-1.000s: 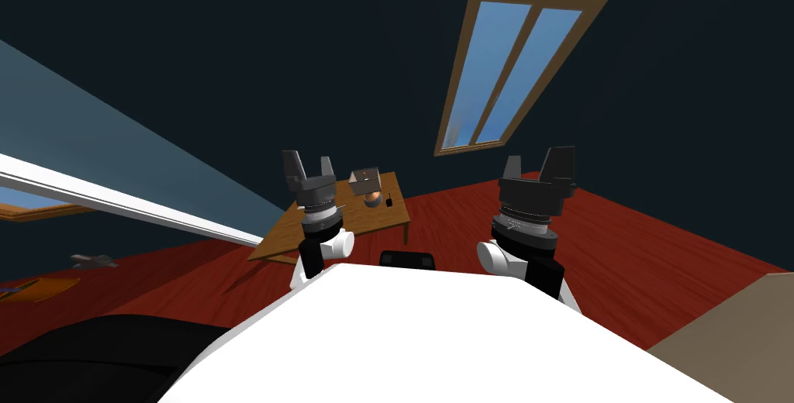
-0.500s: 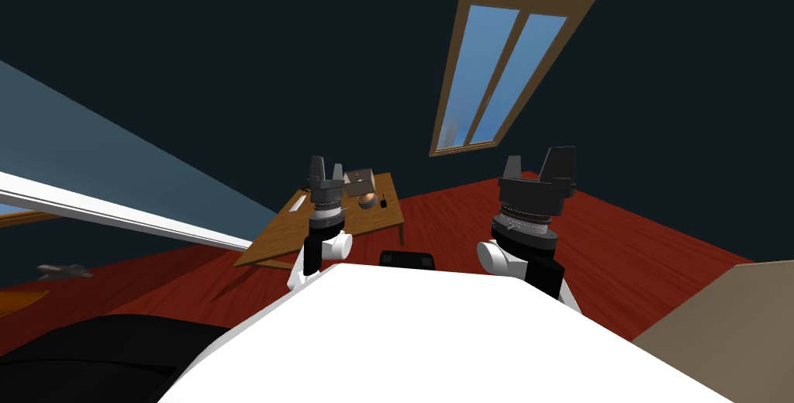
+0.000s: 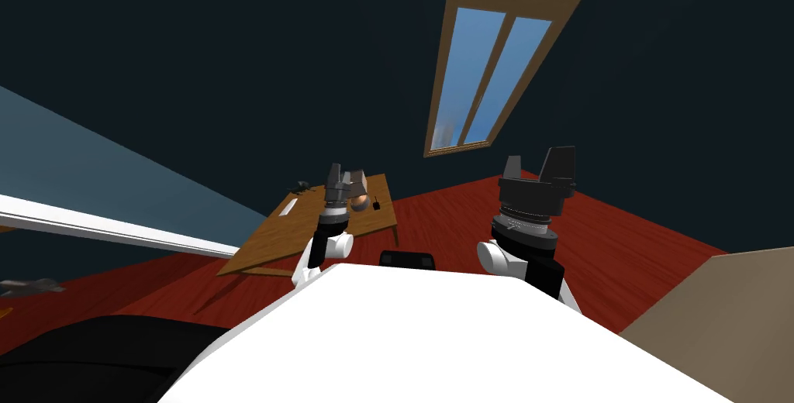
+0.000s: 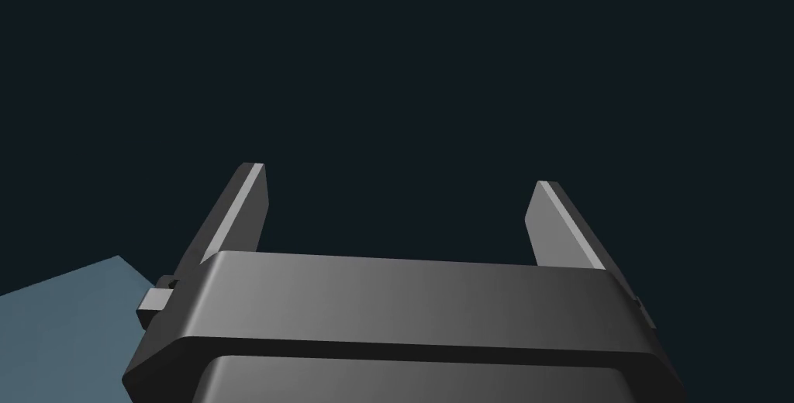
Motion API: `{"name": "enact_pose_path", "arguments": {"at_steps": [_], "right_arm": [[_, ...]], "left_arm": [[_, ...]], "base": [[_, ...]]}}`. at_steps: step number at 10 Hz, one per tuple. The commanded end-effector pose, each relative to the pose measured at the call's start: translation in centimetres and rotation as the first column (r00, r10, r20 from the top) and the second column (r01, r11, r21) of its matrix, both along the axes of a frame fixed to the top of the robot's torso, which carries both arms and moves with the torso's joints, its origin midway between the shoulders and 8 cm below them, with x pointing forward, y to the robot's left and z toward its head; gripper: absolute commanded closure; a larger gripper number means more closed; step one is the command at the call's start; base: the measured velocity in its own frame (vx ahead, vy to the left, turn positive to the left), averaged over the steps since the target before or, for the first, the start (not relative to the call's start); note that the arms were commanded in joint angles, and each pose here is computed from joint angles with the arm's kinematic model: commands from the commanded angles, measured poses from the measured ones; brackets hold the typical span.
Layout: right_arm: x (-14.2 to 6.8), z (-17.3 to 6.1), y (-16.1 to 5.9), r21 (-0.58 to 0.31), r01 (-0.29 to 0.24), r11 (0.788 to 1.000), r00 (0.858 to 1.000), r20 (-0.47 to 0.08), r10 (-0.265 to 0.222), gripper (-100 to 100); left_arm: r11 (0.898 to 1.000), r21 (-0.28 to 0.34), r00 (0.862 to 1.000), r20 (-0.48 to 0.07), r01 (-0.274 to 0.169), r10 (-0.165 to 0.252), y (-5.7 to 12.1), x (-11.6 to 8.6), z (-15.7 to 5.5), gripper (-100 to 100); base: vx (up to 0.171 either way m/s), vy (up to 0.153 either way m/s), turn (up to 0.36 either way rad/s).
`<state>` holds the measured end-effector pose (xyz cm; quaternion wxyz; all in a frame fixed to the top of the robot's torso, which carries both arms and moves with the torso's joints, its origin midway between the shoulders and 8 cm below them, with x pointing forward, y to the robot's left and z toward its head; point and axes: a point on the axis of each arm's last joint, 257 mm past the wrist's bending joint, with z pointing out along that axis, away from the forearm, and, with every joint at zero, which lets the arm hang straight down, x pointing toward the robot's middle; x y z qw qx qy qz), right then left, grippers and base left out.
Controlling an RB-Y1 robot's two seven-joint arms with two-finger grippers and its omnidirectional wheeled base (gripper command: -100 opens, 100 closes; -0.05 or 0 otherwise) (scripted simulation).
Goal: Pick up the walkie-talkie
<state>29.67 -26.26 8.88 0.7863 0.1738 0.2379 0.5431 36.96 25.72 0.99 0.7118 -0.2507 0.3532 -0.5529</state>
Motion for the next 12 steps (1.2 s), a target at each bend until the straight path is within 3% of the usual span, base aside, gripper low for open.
{"name": "enact_pose_path", "arguments": {"at_steps": [1, 3, 4, 6, 7, 8, 9, 10, 11, 12], "right_arm": [[0.0, 0.0, 0.0, 0.000, 0.000, 1.000, 1.000, 0.000, 0.000, 0], [0.0, 0.0, 0.0, 0.000, 0.000, 1.000, 1.000, 0.000, 0.000, 0], [0.0, 0.0, 0.0, 0.000, 0.000, 1.000, 1.000, 0.000, 0.000, 0], [0.0, 0.0, 0.0, 0.000, 0.000, 1.000, 1.000, 0.000, 0.000, 0], [0.0, 0.0, 0.0, 0.000, 0.000, 1.000, 1.000, 0.000, 0.000, 0], [0.0, 0.0, 0.0, 0.000, 0.000, 1.000, 1.000, 0.000, 0.000, 0], [0.0, 0.0, 0.0, 0.000, 0.000, 1.000, 1.000, 0.000, 0.000, 0], [0.0, 0.0, 0.0, 0.000, 0.000, 1.000, 1.000, 0.000, 0.000, 0], [0.0, 0.0, 0.0, 0.000, 0.000, 1.000, 1.000, 0.000, 0.000, 0], [0.0, 0.0, 0.0, 0.000, 0.000, 1.000, 1.000, 0.000, 0.000, 0]], "left_arm": [[1.000, 0.003, 0.999, -0.040, -0.004, 0.004, 0.1, 0.8, -1.1, -100], [1.000, 0.011, 0.988, -0.151, -0.015, 0.017, 0.6, 2.6, -4.6, -100], [1.000, 0.011, 0.988, -0.154, -0.015, 0.017, 0.7, 2.6, -4.7, -100], [0.999, 0.023, 0.965, -0.261, -0.026, 0.031, 1.3, 4.1, -8.5, -100], [0.999, 0.023, 0.961, -0.275, -0.028, 0.033, 1.3, 4.2, -8.9, -100], [0.999, 0.031, 0.941, -0.336, -0.034, 0.043, 1.7, 4.9, -11.1, -100], [0.999, 0.031, 0.941, -0.336, -0.034, 0.043, 1.7, 4.9, -11.1, -100], [0.998, 0.040, 0.917, -0.395, -0.041, 0.053, 2.2, 5.5, -13.4, -100], [0.998, 0.040, 0.916, -0.397, -0.041, 0.053, 2.2, 5.5, -13.5, -100], [0.998, 0.051, 0.889, -0.454, -0.046, 0.064, 2.6, 5.9, -15.8, -100]], "base": [[0.035, -0.071, -0.017], [0.032, -0.090, -0.071], [0.034, -0.089, -0.012], [0.047, -0.115, -0.067], [0.039, -0.106, -0.018], [0.034, -0.073, -0.064], [0.020, -0.056, -0.025], [0.017, -0.073, -0.062], [0.026, -0.063, -0.019], [0.041, -0.082, -0.054]]}}
